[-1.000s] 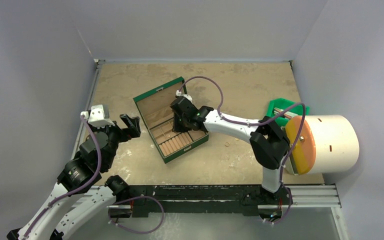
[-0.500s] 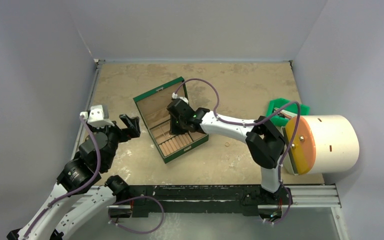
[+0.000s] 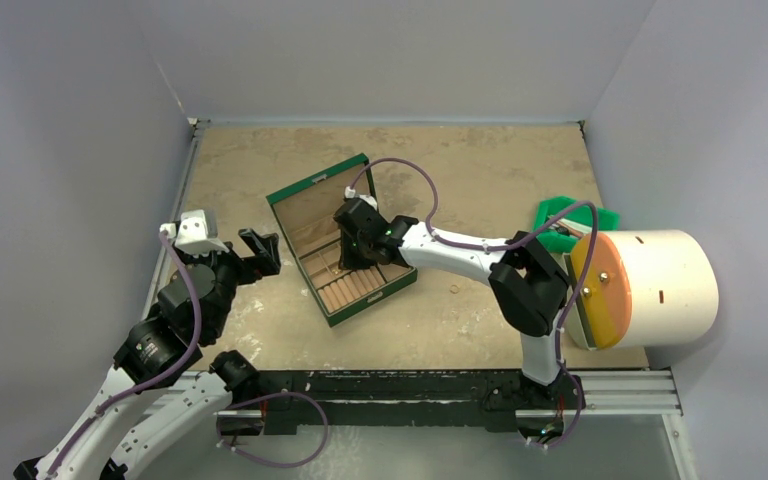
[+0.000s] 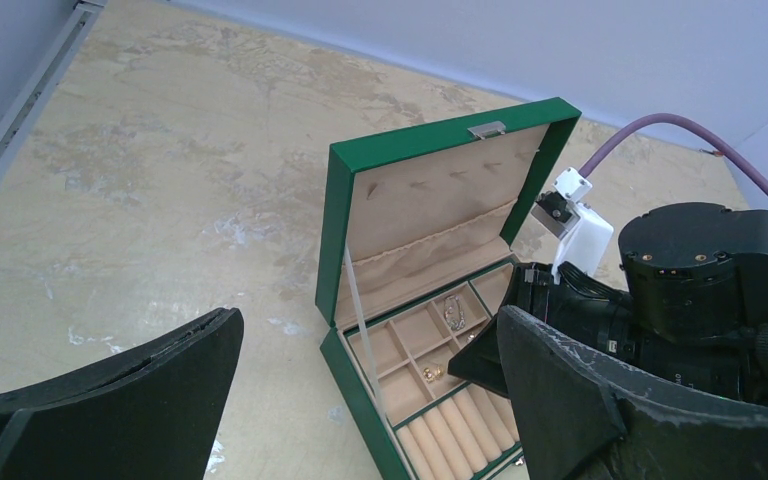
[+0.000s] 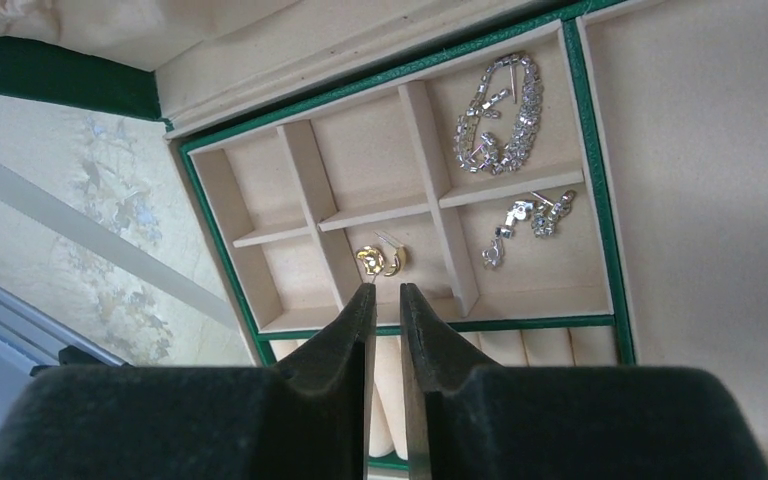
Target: Organize the mixed jewelry
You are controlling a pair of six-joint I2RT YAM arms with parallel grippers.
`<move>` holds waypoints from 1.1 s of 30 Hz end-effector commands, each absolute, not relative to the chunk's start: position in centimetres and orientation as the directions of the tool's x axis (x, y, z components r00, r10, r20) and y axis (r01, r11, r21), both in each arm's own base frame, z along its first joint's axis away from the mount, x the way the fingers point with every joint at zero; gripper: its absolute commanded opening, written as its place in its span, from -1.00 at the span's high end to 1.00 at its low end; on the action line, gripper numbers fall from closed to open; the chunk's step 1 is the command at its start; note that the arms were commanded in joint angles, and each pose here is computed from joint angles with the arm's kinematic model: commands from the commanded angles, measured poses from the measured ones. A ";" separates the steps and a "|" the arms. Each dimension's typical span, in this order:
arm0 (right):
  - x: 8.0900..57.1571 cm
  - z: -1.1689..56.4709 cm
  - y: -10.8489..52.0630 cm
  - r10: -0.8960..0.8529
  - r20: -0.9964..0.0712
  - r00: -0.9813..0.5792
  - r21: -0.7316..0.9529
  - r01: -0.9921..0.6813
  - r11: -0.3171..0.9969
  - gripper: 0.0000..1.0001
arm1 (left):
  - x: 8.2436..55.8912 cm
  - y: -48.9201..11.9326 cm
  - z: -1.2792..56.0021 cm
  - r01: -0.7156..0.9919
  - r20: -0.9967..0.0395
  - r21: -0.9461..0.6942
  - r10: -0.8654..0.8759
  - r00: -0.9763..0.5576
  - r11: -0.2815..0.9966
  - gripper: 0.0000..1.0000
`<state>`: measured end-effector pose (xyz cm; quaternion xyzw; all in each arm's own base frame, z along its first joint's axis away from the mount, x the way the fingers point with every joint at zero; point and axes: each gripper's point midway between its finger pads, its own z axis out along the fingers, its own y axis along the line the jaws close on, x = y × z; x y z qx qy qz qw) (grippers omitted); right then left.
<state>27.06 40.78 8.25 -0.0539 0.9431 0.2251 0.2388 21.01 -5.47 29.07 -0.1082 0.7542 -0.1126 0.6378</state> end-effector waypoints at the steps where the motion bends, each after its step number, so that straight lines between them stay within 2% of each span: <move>1: 27.9 11.5 40.9 0.055 -0.532 -0.845 0.423 -0.208 0.882 0.65 | 21.0 -5.3 31.3 -0.008 -0.931 -0.350 -0.348 -0.108 0.937 -0.97; 6: 27.2 12.1 39.0 0.057 -0.543 -0.838 0.401 -0.198 0.894 0.64 | 21.0 -5.3 31.2 -0.009 -0.932 -0.347 -0.345 -0.112 0.938 -0.97; 20: 27.1 13.7 28.6 0.046 -0.687 -0.726 0.174 -0.102 0.980 0.59 | 21.3 -5.4 30.9 -0.018 -0.934 -0.336 -0.335 -0.122 0.942 -0.97; 25: 26.4 12.7 24.1 0.062 -0.687 -0.724 0.114 -0.023 0.993 0.59 | 21.4 -5.5 30.7 -0.021 -0.936 -0.329 -0.329 -0.129 0.944 -0.97; 33: 24.9 9.8 18.1 0.199 -0.648 -0.735 0.115 0.164 0.980 0.55 | 21.6 -5.6 30.5 -0.029 -0.937 -0.321 -0.322 -0.135 0.947 -0.97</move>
